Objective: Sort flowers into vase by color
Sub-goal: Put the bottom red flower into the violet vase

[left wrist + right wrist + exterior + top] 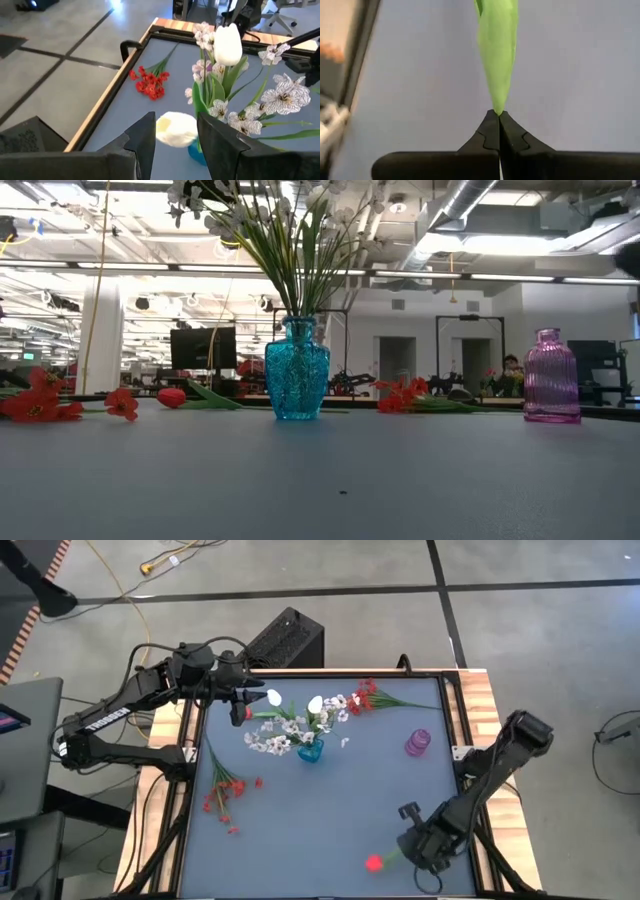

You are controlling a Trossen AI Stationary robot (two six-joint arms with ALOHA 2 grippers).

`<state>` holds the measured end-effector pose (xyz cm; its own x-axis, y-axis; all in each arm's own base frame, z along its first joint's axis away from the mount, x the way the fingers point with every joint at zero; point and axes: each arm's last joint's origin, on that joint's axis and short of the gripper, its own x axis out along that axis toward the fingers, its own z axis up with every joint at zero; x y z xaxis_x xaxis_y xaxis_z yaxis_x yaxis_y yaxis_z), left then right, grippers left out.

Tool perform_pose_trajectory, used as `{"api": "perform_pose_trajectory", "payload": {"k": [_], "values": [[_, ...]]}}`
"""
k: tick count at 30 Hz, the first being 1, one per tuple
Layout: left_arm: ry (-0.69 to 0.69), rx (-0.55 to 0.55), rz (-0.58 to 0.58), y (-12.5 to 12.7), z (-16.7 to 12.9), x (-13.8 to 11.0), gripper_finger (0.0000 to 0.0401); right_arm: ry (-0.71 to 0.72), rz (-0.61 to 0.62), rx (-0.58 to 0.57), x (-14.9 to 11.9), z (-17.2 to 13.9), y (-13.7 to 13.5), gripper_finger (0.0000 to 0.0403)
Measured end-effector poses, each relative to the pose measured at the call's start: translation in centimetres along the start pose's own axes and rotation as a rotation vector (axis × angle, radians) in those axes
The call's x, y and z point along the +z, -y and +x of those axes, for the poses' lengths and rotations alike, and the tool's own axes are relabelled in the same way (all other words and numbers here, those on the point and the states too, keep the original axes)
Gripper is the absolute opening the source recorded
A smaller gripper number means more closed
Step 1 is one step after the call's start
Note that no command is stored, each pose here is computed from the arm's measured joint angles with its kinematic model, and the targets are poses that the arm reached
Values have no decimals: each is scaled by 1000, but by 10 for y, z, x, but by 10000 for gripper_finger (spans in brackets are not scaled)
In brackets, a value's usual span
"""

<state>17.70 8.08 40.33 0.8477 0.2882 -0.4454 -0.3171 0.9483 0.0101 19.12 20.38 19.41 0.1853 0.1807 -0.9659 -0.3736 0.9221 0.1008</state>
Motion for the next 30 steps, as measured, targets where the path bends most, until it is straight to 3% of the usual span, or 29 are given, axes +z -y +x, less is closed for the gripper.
{"api": "perform_pose_trajectory", "payload": {"k": [7, 11, 15, 20, 30], "values": [[17, 1, 24, 0, 0, 2, 132, 435, 236, -105, 0, -84, 37, 16], [16, 1, 40, 0, 0, 2, 132, 707, 307, -274, -13, -128, 55, 16], [15, 1, 58, 0, 0, 1, 132, 893, 361, -512, -32, -162, 70, 16], [6, 0, 64, 0, 0, 1, 132, 964, 451, -738, -56, -183, 84, 16], [-4, 9, 83, 0, 0, 0, 132, 924, 606, -1011, -95, -194, 108, 16]]}}
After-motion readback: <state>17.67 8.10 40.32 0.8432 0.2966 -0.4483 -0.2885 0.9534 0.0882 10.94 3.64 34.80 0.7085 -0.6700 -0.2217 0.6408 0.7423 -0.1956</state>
